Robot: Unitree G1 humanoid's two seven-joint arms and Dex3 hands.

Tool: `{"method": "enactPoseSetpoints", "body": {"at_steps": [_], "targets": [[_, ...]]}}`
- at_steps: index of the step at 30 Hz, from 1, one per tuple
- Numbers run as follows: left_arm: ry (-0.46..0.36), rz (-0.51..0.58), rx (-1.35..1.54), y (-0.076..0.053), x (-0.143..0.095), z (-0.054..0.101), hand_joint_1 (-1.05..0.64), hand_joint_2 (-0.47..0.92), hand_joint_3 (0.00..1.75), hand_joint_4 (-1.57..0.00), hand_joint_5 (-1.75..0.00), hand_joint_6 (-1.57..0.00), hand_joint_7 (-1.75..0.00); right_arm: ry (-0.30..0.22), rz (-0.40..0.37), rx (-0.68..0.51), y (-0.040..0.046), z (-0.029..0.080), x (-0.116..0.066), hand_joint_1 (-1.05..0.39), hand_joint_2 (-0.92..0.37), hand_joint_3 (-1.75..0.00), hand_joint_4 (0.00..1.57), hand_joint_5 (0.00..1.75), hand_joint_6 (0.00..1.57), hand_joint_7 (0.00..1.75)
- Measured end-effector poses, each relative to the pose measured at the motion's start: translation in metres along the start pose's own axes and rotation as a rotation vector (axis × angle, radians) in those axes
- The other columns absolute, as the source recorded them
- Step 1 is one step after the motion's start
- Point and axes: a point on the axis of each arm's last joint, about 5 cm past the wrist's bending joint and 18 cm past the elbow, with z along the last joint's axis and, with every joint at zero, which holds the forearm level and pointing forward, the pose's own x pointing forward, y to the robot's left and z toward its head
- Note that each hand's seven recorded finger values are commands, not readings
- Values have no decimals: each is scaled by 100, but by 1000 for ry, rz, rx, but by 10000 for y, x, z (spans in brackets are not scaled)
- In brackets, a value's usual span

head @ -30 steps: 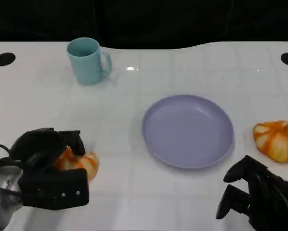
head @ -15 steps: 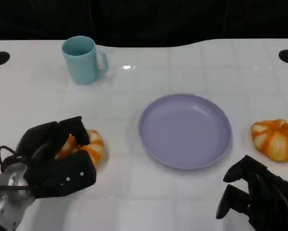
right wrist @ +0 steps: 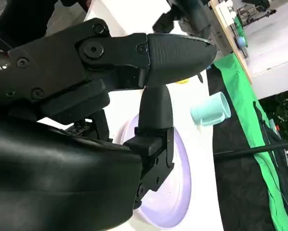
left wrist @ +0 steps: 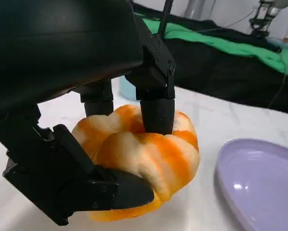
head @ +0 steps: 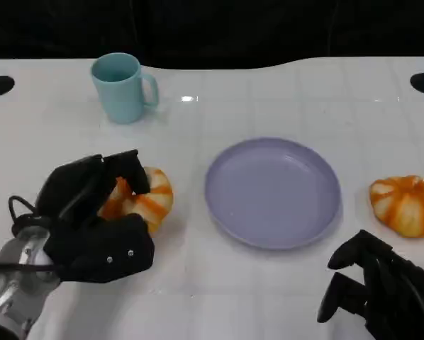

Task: Grasp the bread from the table and place it into the plate.

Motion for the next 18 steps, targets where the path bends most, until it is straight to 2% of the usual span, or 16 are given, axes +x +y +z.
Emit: {"method": "enactPoseSetpoints", "body": {"at_steps": [4, 10, 13, 18], "targets": [[-15, -4, -9, 31, 70, 69, -21, 59, 109, -83, -175, -67, -175, 0, 0, 0, -1, 0, 0, -53, -92, -47, 62, 175, 39, 168], [-63, 20, -3, 107, 199, 184, -20, 55, 108, -84, -175, -68, -175, 0, 2, 1, 0, -1, 1, -52, -92, -47, 62, 175, 39, 168], [-77, 22, -9, 101, 228, 224, -18, 54, 107, -84, -175, -68, -175, 0, 2, 1, -1, -2, 0, -51, -92, -48, 62, 175, 40, 168], [-157, 30, -24, 101, 352, 402, -14, 52, 108, -87, -175, -69, -175, 1, 6, 1, 7, -5, 4, -51, -92, -47, 61, 175, 40, 168]]}}
